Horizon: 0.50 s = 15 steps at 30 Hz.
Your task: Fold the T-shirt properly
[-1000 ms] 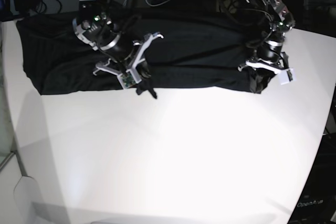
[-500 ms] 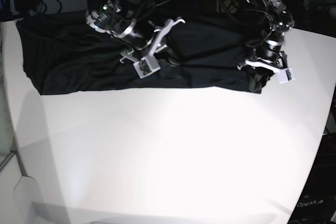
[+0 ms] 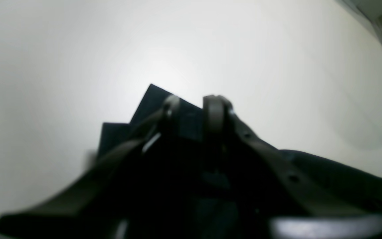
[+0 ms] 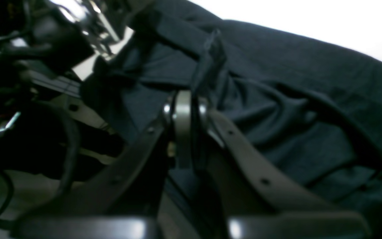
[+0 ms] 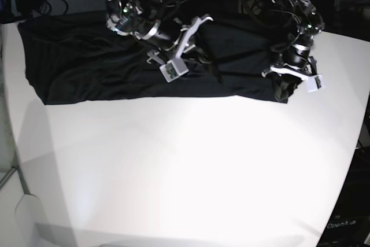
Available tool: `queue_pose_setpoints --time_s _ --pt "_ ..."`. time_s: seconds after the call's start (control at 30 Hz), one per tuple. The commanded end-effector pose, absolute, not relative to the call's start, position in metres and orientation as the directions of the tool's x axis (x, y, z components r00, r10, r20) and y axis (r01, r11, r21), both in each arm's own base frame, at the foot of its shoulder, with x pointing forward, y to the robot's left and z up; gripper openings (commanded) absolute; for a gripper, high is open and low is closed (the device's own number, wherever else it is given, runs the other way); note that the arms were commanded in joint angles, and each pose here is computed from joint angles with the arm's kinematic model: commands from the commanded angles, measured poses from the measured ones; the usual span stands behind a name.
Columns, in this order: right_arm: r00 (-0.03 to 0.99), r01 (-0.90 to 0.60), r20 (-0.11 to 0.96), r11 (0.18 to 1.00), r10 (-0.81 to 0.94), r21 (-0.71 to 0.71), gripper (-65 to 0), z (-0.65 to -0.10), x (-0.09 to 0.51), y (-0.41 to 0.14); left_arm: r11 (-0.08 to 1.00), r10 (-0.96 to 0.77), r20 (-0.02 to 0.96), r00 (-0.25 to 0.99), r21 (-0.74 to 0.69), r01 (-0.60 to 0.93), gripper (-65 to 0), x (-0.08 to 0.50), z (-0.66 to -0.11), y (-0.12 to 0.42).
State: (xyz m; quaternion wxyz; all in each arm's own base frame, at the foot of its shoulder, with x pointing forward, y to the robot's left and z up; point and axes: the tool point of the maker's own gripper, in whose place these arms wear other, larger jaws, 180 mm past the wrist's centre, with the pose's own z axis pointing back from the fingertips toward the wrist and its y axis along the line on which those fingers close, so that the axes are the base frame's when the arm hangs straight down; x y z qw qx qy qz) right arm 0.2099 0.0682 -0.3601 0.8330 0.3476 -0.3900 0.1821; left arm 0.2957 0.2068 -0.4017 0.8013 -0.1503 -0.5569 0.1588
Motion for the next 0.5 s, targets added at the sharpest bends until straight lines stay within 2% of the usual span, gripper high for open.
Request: queue_pose_setpoints --time_s 0.0,0.23,0.47 --pt "0.603 -0.575 0.797 0.683 -0.017 0.450 -57.1 -0.347 0.218 0.071 0.905 0.420 0.863 0.279 -0.420 -0.064 -52.3 0.303 -0.387 0.209" --pt "0.620 -0.493 0.782 0.747 -0.058 0.446 -47.7 -0.353 0.232 0.050 0.905 0.422 0.863 0.279 -0.422 -0.064 -52.3 0.303 -0.387 0.208" --pt "0.595 -0.451 0.800 0.790 -0.080 0.414 -48.5 -0.350 0.253 0.027 0.904 0.423 0.862 0.278 -0.423 -0.064 -52.3 0.304 -0.387 0.208"
